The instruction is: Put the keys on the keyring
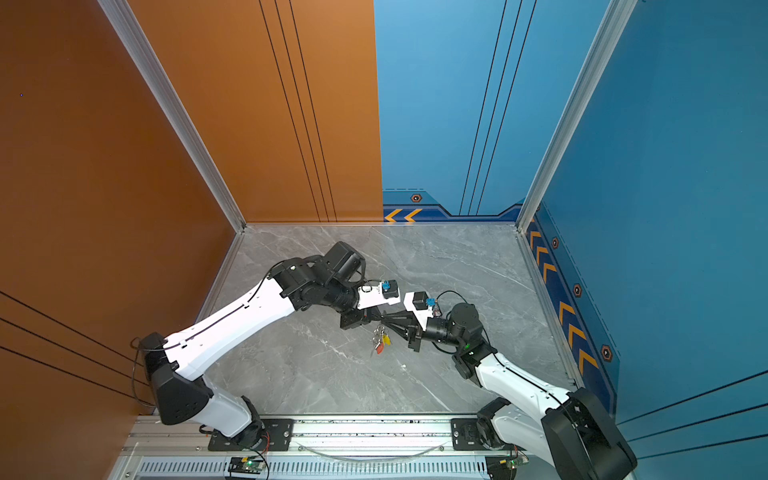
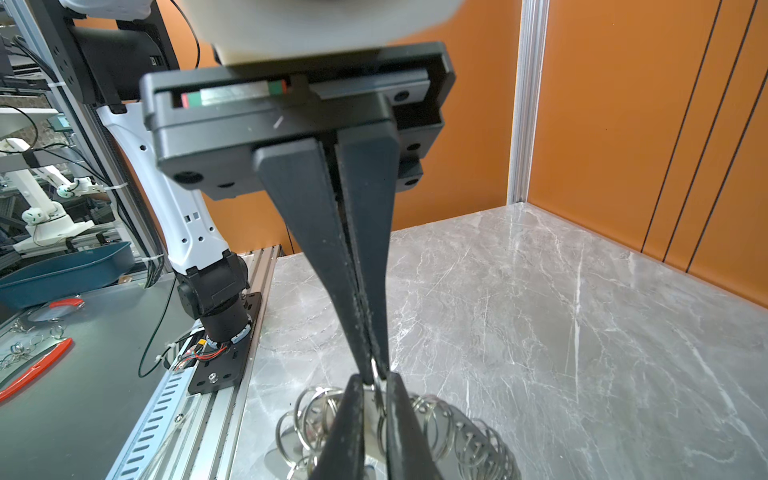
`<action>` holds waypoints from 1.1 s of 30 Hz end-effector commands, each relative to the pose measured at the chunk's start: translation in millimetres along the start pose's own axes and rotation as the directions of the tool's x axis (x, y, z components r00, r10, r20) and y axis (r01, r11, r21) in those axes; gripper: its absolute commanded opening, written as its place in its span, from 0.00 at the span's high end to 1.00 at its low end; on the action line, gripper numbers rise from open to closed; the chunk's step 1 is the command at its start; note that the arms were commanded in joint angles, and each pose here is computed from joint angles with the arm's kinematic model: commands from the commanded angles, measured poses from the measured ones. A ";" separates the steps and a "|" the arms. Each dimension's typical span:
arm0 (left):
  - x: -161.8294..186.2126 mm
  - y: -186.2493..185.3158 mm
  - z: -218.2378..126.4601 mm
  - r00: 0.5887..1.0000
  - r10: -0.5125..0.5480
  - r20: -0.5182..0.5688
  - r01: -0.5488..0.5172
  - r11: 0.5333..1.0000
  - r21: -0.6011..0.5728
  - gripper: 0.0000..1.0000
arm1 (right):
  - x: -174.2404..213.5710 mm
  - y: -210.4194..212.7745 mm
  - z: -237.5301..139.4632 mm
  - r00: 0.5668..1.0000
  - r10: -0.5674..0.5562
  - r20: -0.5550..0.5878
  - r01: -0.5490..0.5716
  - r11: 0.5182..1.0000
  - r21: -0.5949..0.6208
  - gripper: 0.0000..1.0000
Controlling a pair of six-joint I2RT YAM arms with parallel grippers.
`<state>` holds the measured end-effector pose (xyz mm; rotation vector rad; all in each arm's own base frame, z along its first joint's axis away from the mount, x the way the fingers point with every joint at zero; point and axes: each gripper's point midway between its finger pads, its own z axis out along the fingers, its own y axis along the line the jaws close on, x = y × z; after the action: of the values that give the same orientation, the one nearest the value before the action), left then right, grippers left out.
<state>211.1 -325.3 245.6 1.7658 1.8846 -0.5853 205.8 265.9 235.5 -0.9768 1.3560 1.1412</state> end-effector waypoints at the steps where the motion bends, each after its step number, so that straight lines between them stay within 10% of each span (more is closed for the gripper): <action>1: -15.1 -11.0 -14.8 0.996 0.057 0.062 -0.058 0.998 0.011 1.00 | -7.3 1.4 4.5 1.000 -0.003 -0.003 0.003 1.000 -0.023 0.92; 15: -12.8 -13.4 -13.9 0.995 0.067 0.068 -0.069 0.997 0.027 1.00 | -13.4 -1.7 1.6 1.000 -0.012 0.010 0.012 1.000 0.007 1.00; 23: -12.9 -2.5 -13.5 0.981 0.041 0.189 -0.041 0.999 0.000 0.82 | -27.3 -5.9 -5.9 0.998 -0.003 0.070 0.001 0.999 0.034 1.00; 33: -12.1 26.6 -45.2 0.817 0.011 0.577 0.079 0.988 -0.130 0.60 | -39.8 -7.8 -10.7 0.993 0.003 0.121 -0.008 0.999 0.041 1.00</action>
<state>231.3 -293.9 252.4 1.3663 1.6622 -0.7721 217.9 256.3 250.1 -0.8802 1.3719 1.1603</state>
